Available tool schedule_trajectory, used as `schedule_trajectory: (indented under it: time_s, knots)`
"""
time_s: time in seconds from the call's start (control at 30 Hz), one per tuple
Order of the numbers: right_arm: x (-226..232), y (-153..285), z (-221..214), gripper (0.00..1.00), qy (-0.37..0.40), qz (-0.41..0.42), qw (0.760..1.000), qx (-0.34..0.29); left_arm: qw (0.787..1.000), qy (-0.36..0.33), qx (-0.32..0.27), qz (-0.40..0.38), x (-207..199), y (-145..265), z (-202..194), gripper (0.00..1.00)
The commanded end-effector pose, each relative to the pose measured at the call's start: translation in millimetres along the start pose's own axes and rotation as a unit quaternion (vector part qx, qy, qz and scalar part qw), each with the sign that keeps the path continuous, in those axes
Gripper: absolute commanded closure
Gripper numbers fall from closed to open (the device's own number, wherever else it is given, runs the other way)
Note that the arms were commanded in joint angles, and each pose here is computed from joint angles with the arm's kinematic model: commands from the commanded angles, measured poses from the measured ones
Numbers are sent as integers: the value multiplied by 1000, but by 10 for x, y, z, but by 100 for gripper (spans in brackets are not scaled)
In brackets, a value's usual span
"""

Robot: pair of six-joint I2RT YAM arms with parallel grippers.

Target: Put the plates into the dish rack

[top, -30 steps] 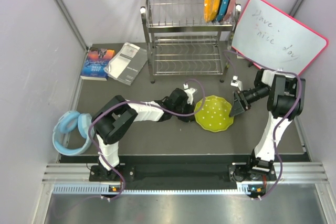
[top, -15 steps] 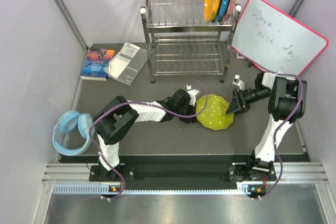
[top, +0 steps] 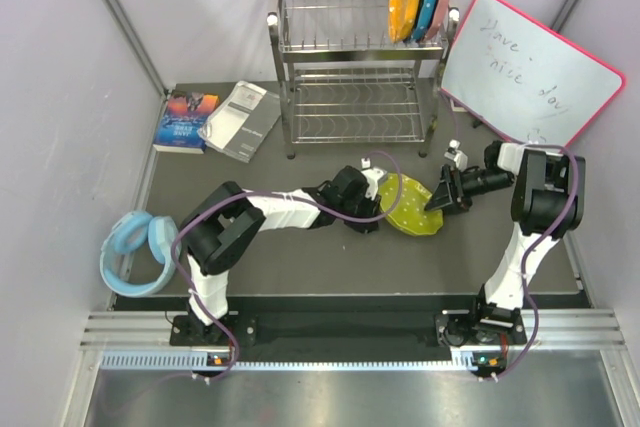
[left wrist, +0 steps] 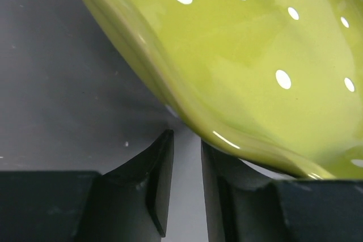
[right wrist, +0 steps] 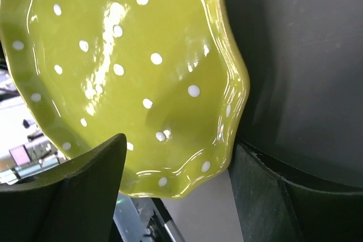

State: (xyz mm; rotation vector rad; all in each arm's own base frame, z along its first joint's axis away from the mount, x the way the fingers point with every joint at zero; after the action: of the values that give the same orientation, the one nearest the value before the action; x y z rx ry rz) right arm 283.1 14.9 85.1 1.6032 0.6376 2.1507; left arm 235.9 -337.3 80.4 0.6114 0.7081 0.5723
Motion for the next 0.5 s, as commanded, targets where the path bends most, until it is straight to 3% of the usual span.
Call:
schedule_trajectory:
  time_s: [0.0, 0.13, 0.23, 0.37, 0.47]
  knots:
    - [-140, -199, 144, 30, 68, -47, 996, -20, 996, -21, 68, 56, 225, -66, -285, 67]
    - [-217, -195, 207, 34, 33, -81, 996, -20, 992, -17, 103, 75, 329, -23, -357, 66]
    - [-287, -215, 231, 44, 15, -102, 995, -19, 990, -14, 114, 80, 404, 15, -400, 66]
    - [-322, -231, 261, 68, 7, -120, 992, -21, 991, -20, 109, 77, 447, 40, -479, 66]
    - [-324, -260, 248, 79, 4, -126, 992, -15, 991, -19, 110, 70, 466, 36, -550, 65]
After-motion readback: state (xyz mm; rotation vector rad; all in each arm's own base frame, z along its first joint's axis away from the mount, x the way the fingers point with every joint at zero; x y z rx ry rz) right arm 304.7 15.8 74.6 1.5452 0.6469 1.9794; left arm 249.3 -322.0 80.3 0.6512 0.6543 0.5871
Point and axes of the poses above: each gripper's point midway between its finger pads, its own y axis back along the fingers, its own x axis along the line the jaws close on, z = x × y, the point moved 8 cm from there along y, back along the fingers, and after that the axes turned 2 degrees about y, right-handed, at the moved point
